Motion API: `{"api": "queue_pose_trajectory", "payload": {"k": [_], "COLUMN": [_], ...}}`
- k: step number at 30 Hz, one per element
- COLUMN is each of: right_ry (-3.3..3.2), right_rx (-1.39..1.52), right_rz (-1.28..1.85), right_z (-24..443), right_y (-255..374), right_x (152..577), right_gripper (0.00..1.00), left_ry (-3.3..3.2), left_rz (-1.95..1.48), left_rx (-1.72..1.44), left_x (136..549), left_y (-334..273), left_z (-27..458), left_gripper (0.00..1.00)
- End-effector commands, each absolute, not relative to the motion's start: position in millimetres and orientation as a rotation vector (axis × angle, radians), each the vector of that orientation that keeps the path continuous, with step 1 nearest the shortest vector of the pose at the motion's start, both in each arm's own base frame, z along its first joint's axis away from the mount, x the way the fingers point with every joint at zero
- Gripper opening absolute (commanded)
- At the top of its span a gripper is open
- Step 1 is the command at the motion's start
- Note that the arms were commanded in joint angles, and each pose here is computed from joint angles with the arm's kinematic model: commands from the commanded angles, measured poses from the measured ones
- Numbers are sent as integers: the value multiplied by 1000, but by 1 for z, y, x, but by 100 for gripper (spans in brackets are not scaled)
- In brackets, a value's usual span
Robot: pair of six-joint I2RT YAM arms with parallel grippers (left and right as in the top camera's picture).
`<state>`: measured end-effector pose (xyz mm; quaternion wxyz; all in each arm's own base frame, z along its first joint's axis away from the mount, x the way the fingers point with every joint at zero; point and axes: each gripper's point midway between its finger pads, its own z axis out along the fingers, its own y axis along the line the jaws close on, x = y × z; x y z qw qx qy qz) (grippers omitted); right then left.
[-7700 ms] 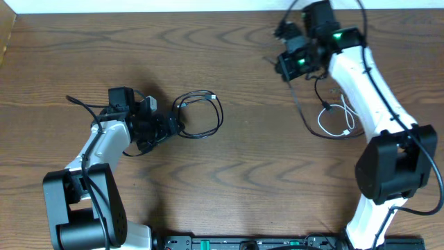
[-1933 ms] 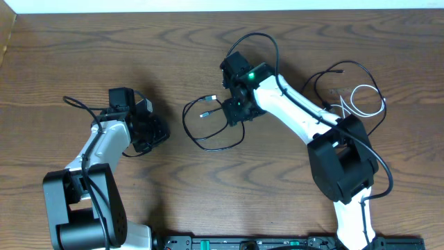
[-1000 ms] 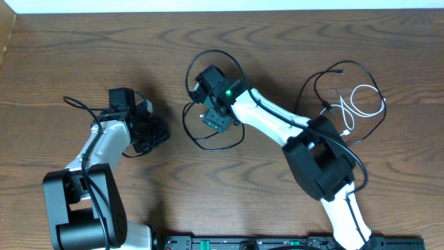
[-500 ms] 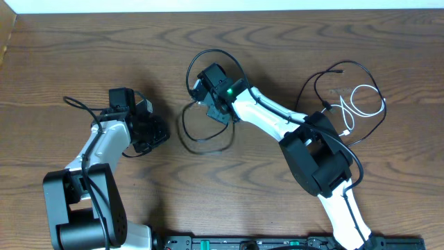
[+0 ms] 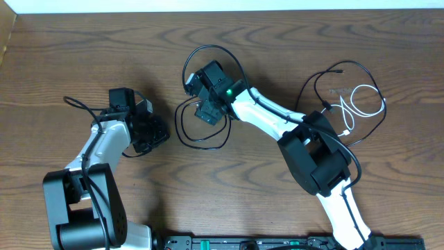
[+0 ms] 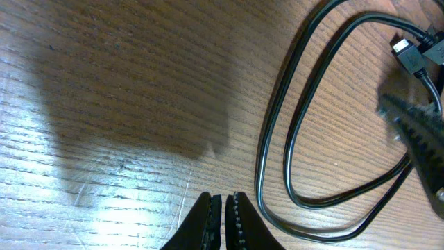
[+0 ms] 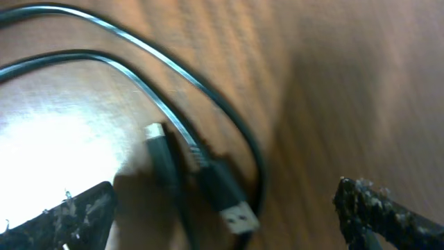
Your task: Untangle cables
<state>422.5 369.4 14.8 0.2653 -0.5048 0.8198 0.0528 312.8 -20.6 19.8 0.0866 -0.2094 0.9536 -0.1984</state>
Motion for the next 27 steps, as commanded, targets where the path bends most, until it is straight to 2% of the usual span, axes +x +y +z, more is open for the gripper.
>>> {"api": "queue_pose_trajectory", "payload": {"k": [1,8,9,13,17,19,22,24,25,27], "right_ry": [2252,2335,2343,2420,2581,2657,2710,2713,2711,2706], "right_rx": [-1412,-1351,-1347,-1250,-1054,-998,-1020,-1032,-1039,-1051], "right_rz": [254,271,271,290,323,344,374,372,372,375], "right_z": [-9,-27,-30,-34,-38,-42,-45,-45,-45,-45], "right_y": [378,373,372,367,360,355,354,356,357,361], "right_x": [403,402,402,402,394,384,370,366,364,361], "right_gripper": [91,84,82,61,60,57,48,35,31,29], "left_ry": [2853,2853,2853,2853,2853,2853,2853,2853,2853,2853], "left_rz": [-574,-574,-574,-574,-574,-574,-574,-574,-574,-574], "left_rx": [-652,-652,-652,-652,-652,-652,-652,-652,-652,-652], "left_x": [310,310,310,310,310,310,310,310,310,310], "left_y": [-18,-18,-18,-18,-18,-18,-18,-18,-18,-18], "left_z": [16,16,16,16,16,16,16,16,16,16], "left_gripper": [9,9,10,10,9,10,9,9,9,10]}}
